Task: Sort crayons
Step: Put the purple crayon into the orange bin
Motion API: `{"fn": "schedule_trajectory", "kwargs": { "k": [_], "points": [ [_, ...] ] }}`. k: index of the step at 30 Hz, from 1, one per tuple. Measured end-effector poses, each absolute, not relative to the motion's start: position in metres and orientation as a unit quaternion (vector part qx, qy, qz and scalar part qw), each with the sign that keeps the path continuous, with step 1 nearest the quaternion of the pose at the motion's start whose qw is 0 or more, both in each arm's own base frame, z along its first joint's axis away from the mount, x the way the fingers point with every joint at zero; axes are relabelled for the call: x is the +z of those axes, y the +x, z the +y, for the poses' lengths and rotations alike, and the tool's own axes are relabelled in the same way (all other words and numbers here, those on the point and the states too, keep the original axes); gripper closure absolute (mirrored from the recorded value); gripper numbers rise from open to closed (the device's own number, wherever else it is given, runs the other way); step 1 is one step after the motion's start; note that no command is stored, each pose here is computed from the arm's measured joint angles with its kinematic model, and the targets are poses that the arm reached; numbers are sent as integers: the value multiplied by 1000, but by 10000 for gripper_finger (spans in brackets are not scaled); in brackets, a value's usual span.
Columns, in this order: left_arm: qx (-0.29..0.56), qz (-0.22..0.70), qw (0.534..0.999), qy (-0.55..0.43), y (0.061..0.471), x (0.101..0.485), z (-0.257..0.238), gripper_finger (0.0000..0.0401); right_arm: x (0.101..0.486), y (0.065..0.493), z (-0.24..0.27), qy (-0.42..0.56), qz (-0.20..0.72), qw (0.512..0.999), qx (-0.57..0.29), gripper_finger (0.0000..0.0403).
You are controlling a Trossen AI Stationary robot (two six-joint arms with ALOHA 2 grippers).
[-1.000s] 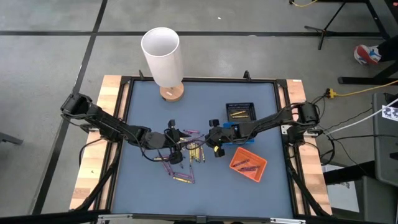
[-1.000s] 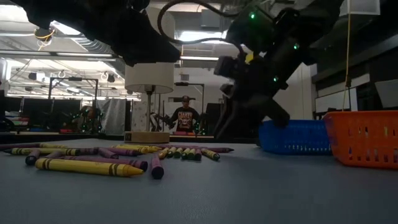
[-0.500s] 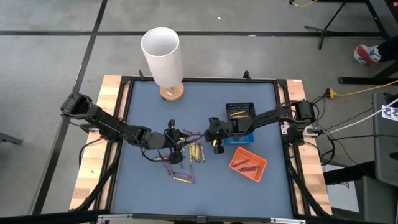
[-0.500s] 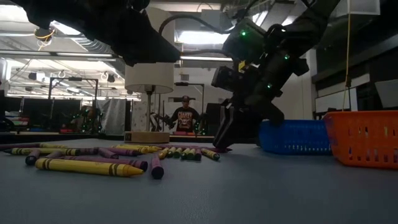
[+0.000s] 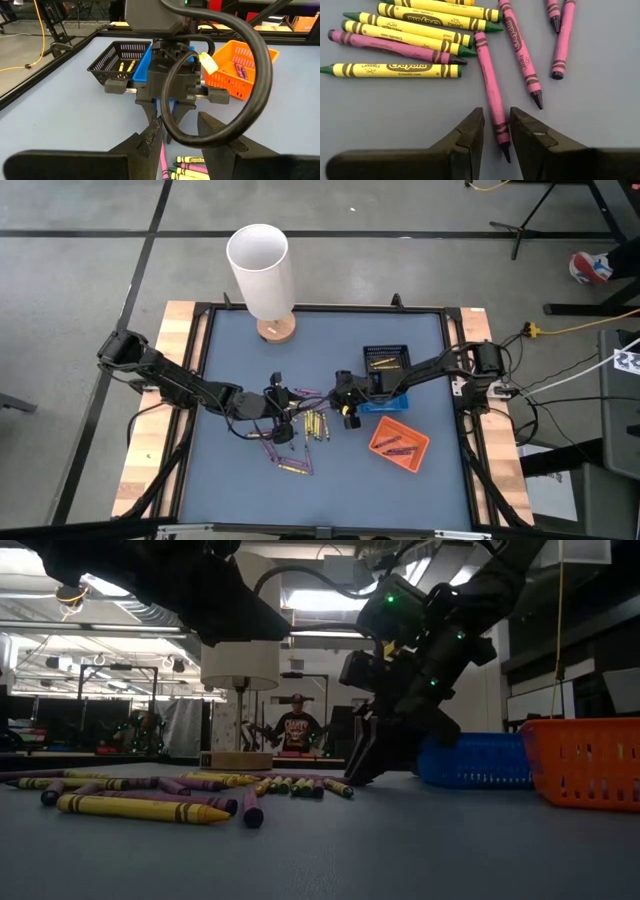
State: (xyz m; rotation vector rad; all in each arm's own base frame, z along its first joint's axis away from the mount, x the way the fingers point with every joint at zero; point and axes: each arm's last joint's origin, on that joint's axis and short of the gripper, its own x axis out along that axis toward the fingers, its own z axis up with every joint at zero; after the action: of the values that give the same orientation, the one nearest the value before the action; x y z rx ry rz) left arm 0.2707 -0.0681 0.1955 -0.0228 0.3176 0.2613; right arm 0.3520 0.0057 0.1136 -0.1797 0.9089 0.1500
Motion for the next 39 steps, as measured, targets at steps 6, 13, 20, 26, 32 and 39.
{"fn": "schedule_trajectory", "kwargs": {
  "k": [6,13,20,26,32,39],
  "points": [
    [129,158,979,-11,271,195,-68,293,113,352,6,-86,439,892,73,317],
    [124,157,979,-25,271,195,-69,293,113,353,6,-86,441,890,73,386],
    [53,164,984,-55,266,201,-75,293,128,365,6,-85,469,876,75,379],
    [19,189,981,-50,258,204,-81,293,155,376,6,-82,508,854,79,387],
    [4,227,973,-35,252,197,-87,293,188,381,6,-67,557,824,75,392],
    [12,249,968,-35,250,193,-87,293,224,379,7,-12,604,794,68,381]
  ]
}}
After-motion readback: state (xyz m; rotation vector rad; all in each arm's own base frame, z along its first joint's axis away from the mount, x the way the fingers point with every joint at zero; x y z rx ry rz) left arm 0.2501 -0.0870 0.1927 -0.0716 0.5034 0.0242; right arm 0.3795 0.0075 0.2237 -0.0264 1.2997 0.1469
